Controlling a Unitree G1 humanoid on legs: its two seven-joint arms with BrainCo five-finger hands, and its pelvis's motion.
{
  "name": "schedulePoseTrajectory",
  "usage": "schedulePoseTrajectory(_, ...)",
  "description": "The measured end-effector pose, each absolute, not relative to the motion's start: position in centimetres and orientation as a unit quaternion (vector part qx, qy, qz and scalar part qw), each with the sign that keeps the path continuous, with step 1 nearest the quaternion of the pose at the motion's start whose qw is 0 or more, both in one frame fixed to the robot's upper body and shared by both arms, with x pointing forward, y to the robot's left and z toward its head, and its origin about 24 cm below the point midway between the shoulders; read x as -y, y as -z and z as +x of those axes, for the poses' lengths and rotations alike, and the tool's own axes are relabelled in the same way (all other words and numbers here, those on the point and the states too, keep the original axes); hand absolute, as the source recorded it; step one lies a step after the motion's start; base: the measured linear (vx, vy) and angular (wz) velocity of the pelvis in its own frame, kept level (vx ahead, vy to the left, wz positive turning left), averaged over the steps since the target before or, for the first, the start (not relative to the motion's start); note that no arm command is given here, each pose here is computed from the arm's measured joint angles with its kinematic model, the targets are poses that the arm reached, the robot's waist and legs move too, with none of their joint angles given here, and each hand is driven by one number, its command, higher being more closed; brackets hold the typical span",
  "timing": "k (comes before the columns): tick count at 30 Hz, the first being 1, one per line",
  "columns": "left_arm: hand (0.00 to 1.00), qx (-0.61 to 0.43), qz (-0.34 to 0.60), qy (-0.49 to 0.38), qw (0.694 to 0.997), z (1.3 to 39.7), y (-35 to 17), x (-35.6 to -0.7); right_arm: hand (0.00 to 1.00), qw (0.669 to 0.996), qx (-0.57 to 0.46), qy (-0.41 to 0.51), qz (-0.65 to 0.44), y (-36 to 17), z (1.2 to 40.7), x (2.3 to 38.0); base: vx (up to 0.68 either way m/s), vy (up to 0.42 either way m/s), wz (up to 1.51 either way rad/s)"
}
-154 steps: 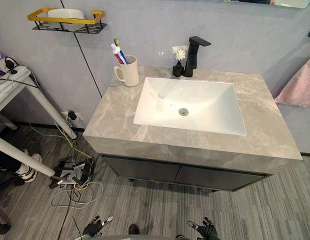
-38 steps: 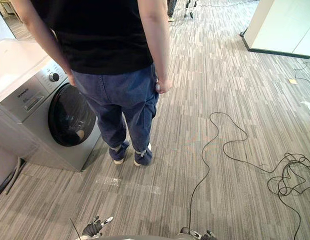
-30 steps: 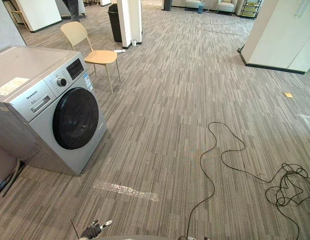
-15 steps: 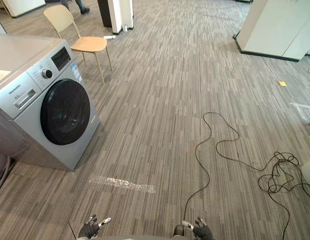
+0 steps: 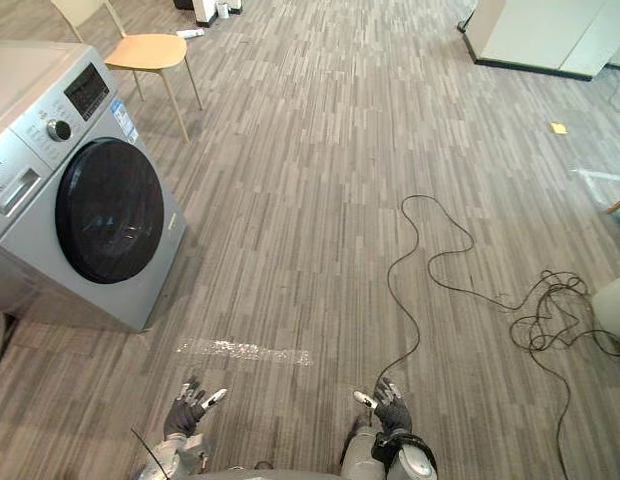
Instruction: Organize washtable
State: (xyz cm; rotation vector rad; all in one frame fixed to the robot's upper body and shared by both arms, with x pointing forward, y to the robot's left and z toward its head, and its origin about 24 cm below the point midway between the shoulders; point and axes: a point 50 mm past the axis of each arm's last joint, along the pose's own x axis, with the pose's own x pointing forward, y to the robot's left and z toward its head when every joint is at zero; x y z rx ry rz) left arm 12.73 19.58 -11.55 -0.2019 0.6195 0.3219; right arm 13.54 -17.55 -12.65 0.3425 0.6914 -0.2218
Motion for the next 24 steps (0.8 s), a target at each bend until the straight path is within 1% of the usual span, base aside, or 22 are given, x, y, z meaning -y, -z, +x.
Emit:
schedulePoseTrajectory(2,0.00,-0.301,-0.096,-0.148,0.937,13.1,11.5,-19.2,0.00,0.922,-0.332,0.108,0.165,12.5,13.7,17.6,0.37,-0.135,0.29)
schedulePoseTrajectory(5,0.00,-0.297,-0.093,-0.138,0.940,13.4,11.3,-18.9,0.00,0.934,-0.314,0.093,0.144,11.8,14.4,17.9,0.52,-0.243,0.50)
schedulePoseTrajectory(8,0.00,-0.285,-0.106,-0.123,0.945,14.2,11.0,-17.5,0.00,0.949,-0.284,0.070,0.115,10.6,16.7,18.3,0.72,-0.505,0.10)
schedulePoseTrajectory(9,0.00,-0.287,-0.126,-0.123,0.942,14.0,11.1,-16.6,0.00,0.953,-0.276,0.063,0.107,10.2,17.0,18.5,0.63,-0.397,-0.06)
schedulePoseTrajectory(11,0.00,-0.285,-0.145,-0.111,0.941,14.1,11.0,-15.5,0.00,0.954,-0.276,0.054,0.099,10.2,17.0,18.6,0.57,-0.280,-0.23)
schedulePoseTrajectory(14,0.00,-0.265,-0.153,-0.086,0.948,14.9,10.3,-14.8,0.00,0.954,-0.278,0.056,0.093,10.2,16.7,19.2,0.45,-0.132,-0.27)
schedulePoseTrajectory(18,0.00,-0.241,-0.159,-0.081,0.954,15.6,9.5,-14.8,0.00,0.955,-0.276,0.054,0.093,10.1,16.9,19.2,0.35,0.065,-0.41)
schedulePoseTrajectory(22,0.00,-0.224,-0.162,-0.073,0.958,15.5,8.8,-14.7,0.00,0.949,-0.293,0.069,0.095,10.7,15.6,19.7,0.38,0.312,-0.13)
schedulePoseTrajectory(24,0.00,-0.219,-0.150,-0.072,0.961,15.3,8.6,-15.5,0.00,0.944,-0.305,0.061,0.107,11.2,14.8,18.6,0.40,0.288,0.00)
